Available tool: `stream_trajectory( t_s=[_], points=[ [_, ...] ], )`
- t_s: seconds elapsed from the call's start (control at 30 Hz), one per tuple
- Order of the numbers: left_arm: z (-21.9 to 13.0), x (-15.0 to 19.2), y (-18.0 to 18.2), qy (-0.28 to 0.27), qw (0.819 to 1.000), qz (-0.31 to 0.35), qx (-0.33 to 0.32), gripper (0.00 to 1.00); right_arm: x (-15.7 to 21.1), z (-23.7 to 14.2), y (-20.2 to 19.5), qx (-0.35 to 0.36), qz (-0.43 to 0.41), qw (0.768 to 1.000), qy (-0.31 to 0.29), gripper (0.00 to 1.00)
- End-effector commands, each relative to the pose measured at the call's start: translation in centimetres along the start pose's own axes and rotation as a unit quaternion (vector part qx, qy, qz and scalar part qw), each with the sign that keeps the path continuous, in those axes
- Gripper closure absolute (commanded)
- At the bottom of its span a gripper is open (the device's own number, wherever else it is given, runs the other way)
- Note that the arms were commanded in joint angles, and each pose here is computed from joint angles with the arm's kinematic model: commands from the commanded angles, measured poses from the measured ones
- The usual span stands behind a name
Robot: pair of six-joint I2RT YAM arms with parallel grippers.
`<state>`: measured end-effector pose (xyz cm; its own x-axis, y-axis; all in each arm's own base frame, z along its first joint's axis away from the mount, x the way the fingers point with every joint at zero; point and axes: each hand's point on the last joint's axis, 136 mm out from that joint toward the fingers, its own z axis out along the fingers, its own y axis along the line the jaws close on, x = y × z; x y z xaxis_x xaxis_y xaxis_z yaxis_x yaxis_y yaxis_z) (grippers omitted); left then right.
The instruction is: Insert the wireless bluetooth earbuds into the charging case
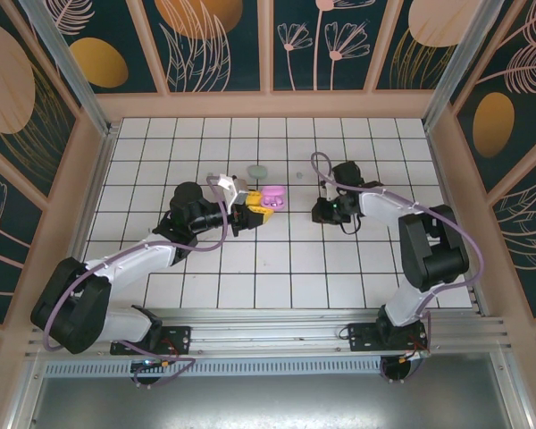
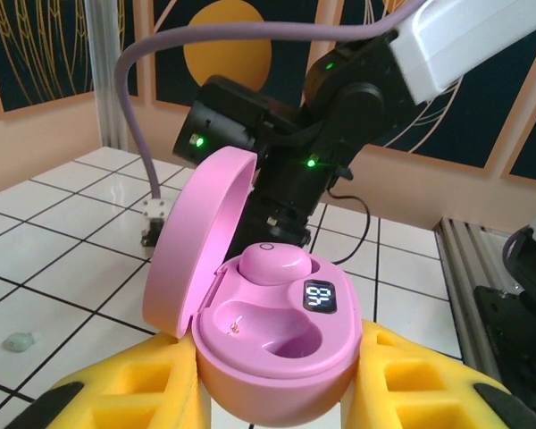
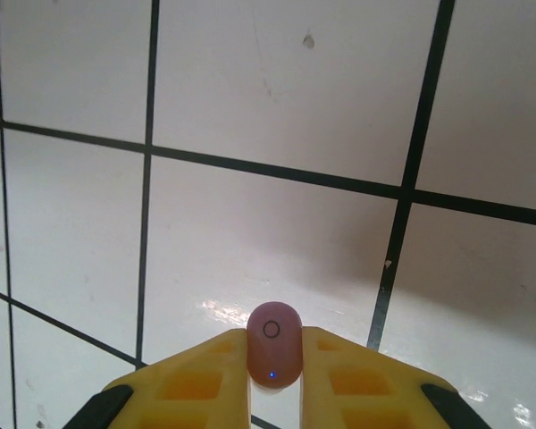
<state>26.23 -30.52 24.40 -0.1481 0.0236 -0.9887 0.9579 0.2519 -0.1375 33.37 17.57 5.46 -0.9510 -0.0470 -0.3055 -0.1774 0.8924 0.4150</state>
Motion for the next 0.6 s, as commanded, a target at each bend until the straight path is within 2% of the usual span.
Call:
stream_trajectory(
  t_s=[0.0,0.27,0.57],
  points=[
    [-0.1,-1.2,-0.3,-0.010,1.000,0.030,-0.002,0.94,-0.8,-2.0,0.6,0.009,0.005,0.999,-0.033,0.83],
    [0.5,-2.0,0.8,-0.016,0.999,0.040,-0.020,0.95,-2.3,-7.1,1.9,0.017,0.011,0.995,-0.095,0.83],
    [0.3,-4.4,3.3,-0.068,0.991,0.072,-0.091,0.96,-3.2,-13.6,4.2,0.001,0.014,0.986,-0.163,0.83]
  ],
)
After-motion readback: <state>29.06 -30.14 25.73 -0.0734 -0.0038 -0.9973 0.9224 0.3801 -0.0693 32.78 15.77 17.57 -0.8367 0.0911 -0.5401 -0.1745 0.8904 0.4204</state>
